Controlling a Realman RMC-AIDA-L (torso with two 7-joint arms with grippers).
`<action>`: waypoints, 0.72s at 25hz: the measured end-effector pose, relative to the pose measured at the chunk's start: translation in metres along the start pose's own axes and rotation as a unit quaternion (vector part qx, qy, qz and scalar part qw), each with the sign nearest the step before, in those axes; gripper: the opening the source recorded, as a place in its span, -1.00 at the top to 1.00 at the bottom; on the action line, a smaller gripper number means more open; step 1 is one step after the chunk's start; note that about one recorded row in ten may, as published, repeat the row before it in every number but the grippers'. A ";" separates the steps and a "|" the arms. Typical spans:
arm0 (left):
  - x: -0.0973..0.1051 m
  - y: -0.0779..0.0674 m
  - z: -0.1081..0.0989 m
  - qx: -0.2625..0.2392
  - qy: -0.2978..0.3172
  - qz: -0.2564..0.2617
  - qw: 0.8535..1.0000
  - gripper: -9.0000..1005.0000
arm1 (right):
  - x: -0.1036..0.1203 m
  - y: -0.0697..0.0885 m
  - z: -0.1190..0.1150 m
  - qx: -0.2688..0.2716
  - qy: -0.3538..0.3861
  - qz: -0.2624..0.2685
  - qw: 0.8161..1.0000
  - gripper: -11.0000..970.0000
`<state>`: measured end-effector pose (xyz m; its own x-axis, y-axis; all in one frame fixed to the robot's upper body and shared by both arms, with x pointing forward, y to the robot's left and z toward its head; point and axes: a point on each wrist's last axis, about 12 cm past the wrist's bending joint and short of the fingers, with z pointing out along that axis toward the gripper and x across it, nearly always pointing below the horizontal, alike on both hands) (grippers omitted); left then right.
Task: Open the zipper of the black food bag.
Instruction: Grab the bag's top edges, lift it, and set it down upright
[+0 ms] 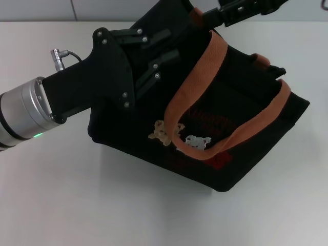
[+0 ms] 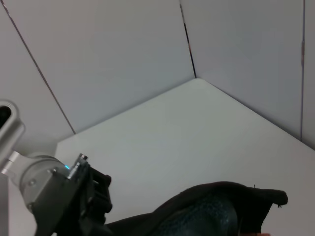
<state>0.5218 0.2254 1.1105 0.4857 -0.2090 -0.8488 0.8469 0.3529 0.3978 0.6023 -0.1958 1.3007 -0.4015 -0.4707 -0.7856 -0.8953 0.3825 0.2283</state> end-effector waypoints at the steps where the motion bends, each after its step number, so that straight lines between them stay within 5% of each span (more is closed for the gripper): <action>1: 0.000 0.000 0.000 0.000 0.000 0.000 1.000 0.59 | -0.001 0.000 0.003 0.003 0.002 -0.002 1.000 -0.53; 12: 0.000 0.001 0.003 0.008 -0.001 0.001 1.000 0.59 | -0.007 0.007 0.030 -0.005 0.025 -0.022 0.999 -0.12; 18: 0.000 0.001 0.004 0.010 -0.003 0.001 1.000 0.59 | -0.009 0.008 0.047 0.023 0.048 -0.037 0.998 -0.12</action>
<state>0.5238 0.2222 1.1126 0.4891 -0.2127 -0.8459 0.8496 0.3355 0.4069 0.6077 -0.1518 1.2824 -0.3540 -0.5724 -0.7396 -0.9141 0.3790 0.1442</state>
